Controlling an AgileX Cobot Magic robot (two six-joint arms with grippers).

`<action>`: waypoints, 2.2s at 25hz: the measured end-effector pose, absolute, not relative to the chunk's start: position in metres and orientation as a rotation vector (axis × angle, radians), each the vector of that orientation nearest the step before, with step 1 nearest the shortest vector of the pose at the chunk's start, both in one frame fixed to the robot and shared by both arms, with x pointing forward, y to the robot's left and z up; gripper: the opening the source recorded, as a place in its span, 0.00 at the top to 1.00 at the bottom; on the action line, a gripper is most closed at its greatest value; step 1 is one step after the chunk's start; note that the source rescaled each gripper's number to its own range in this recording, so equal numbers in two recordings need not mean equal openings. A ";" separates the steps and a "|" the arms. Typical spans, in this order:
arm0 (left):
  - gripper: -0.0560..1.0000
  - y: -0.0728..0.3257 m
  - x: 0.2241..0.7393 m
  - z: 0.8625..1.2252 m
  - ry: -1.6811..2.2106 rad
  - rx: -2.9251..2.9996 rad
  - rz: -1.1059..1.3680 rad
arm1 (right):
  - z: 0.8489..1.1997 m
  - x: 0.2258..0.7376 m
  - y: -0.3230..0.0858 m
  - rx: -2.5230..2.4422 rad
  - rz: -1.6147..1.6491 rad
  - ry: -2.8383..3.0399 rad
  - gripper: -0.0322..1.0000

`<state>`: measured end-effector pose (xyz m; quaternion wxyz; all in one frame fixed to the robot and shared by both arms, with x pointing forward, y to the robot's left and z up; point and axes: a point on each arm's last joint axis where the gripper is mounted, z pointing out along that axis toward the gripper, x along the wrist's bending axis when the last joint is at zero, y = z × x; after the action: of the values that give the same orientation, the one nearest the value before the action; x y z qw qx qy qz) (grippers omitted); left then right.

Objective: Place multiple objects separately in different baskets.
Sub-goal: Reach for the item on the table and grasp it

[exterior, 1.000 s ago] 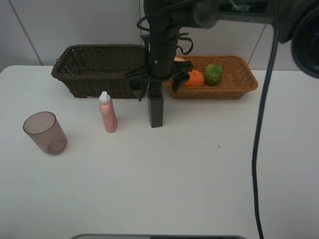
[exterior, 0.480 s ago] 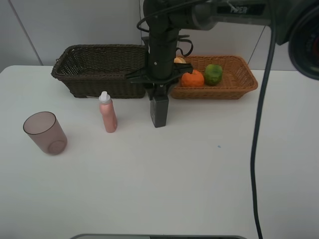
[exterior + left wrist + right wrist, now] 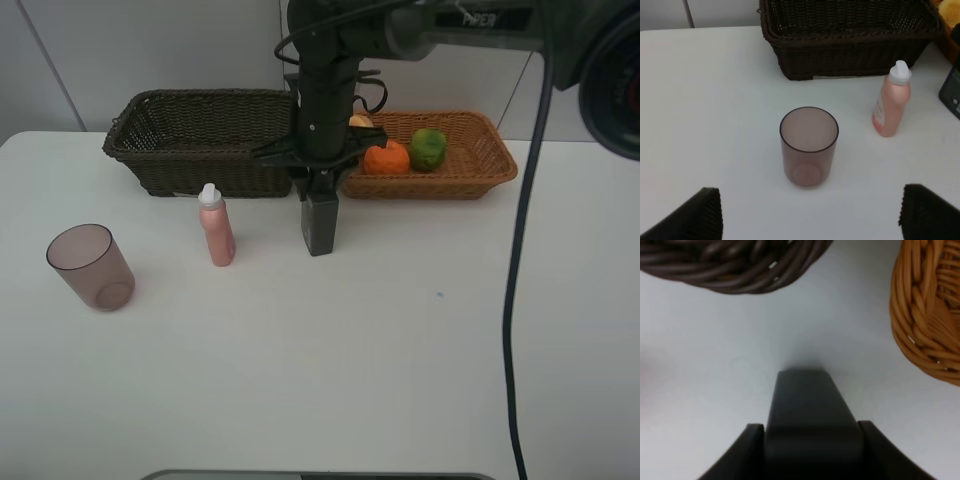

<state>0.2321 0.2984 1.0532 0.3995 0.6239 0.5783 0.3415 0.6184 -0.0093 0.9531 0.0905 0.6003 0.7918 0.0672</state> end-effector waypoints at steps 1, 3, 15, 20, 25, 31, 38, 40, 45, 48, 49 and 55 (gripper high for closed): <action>0.08 0.298 0.232 1.053 1.463 1.579 0.864 | 0.953 0.618 -0.009 1.783 0.200 2.354 0.94; 0.08 0.298 0.232 1.053 1.463 1.579 0.864 | 0.957 0.619 -0.009 1.786 0.192 2.353 0.94; 0.08 0.298 0.232 1.053 1.463 1.579 0.864 | 1.045 0.618 -0.007 1.666 0.464 2.367 0.94; 0.08 0.298 0.232 1.053 1.463 1.579 0.864 | 1.076 0.615 -0.008 1.647 0.575 2.332 0.94; 0.08 0.298 0.232 1.053 1.463 1.579 0.864 | 1.096 0.619 -0.005 1.616 0.718 2.286 0.94; 0.08 0.298 0.232 1.053 1.463 1.579 0.864 | 1.096 0.635 0.010 1.518 0.983 2.187 0.94; 0.08 0.298 0.232 1.053 1.463 1.579 0.864 | 1.053 0.657 0.027 1.466 1.029 2.167 0.94; 0.08 0.298 0.232 1.053 1.463 1.579 0.864 | 1.042 0.661 0.030 1.453 1.016 2.168 0.94; 0.08 0.298 0.232 1.053 1.463 1.579 0.864 | 1.018 0.671 0.035 1.410 1.012 2.160 0.94; 0.08 0.298 0.232 1.053 1.463 1.579 0.864 | 1.005 0.674 0.038 1.403 1.013 2.163 0.95; 0.08 0.298 0.232 1.053 1.463 1.579 0.864 | 1.003 0.675 0.039 1.401 1.016 2.163 0.95; 0.08 0.298 0.232 1.053 1.463 1.579 0.864 | 0.982 0.679 0.043 1.401 1.000 2.178 0.95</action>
<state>0.2321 0.2984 1.0532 0.3995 0.6239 0.5783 0.3415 0.6791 0.0427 0.9821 0.1818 0.4963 0.7714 0.3542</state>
